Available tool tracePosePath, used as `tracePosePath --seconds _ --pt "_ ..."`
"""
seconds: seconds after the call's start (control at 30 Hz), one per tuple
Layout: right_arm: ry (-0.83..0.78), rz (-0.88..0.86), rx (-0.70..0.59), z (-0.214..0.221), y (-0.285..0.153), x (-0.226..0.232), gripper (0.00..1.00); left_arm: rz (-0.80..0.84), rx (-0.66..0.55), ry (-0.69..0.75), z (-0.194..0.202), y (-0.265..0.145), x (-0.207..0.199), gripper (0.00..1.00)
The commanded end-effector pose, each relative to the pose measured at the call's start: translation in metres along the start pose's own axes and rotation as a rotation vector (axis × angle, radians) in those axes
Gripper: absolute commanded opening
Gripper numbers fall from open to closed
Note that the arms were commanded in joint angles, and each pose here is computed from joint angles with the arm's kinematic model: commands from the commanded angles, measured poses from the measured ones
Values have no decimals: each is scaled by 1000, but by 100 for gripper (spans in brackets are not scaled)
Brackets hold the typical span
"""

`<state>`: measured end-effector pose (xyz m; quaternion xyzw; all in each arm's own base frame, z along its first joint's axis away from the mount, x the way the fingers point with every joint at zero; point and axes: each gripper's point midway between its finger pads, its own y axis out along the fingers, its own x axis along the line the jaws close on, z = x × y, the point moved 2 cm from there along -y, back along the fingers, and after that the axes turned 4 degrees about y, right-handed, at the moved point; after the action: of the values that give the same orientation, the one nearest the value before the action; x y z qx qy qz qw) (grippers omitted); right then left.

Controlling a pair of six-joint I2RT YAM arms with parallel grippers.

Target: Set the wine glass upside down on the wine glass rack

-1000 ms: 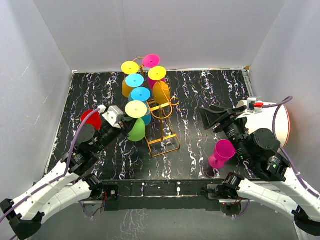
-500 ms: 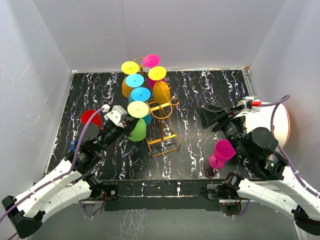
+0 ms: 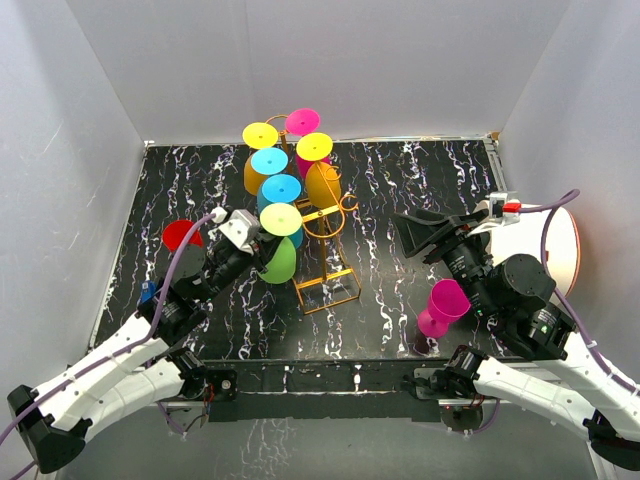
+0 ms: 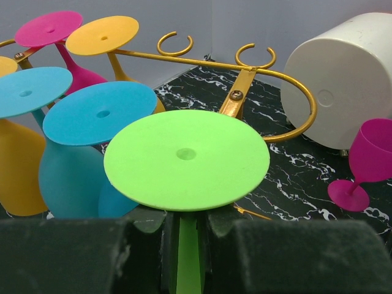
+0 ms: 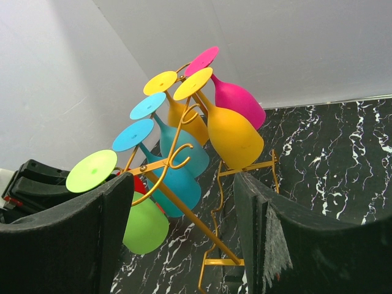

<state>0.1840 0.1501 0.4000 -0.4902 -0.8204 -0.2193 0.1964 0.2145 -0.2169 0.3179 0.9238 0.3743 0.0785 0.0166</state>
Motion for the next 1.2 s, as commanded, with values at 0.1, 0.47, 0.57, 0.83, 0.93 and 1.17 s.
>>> tracePosePath --seconds 0.1,0.47,0.57,0.83,0.93,1.17 --pt "28 -36 -42 -13 -1 9 64 19 -68 -2 -15 5 -2 0" --pt "28 -37 -40 -13 0 10 64 50 -52 -40 -8 10 -9 0" --pt "29 -38 -40 -13 0 10 64 44 -51 -46 -5 10 -9 0" --pt "33 -38 -38 -13 0 11 64 30 -30 -61 1 12 -7 11" --pt "35 -37 -36 -13 0 11 65 7 -18 -78 2 12 -4 21" --pt "37 -33 -32 -13 1 11 64 6 9 -115 6 8 -6 33"
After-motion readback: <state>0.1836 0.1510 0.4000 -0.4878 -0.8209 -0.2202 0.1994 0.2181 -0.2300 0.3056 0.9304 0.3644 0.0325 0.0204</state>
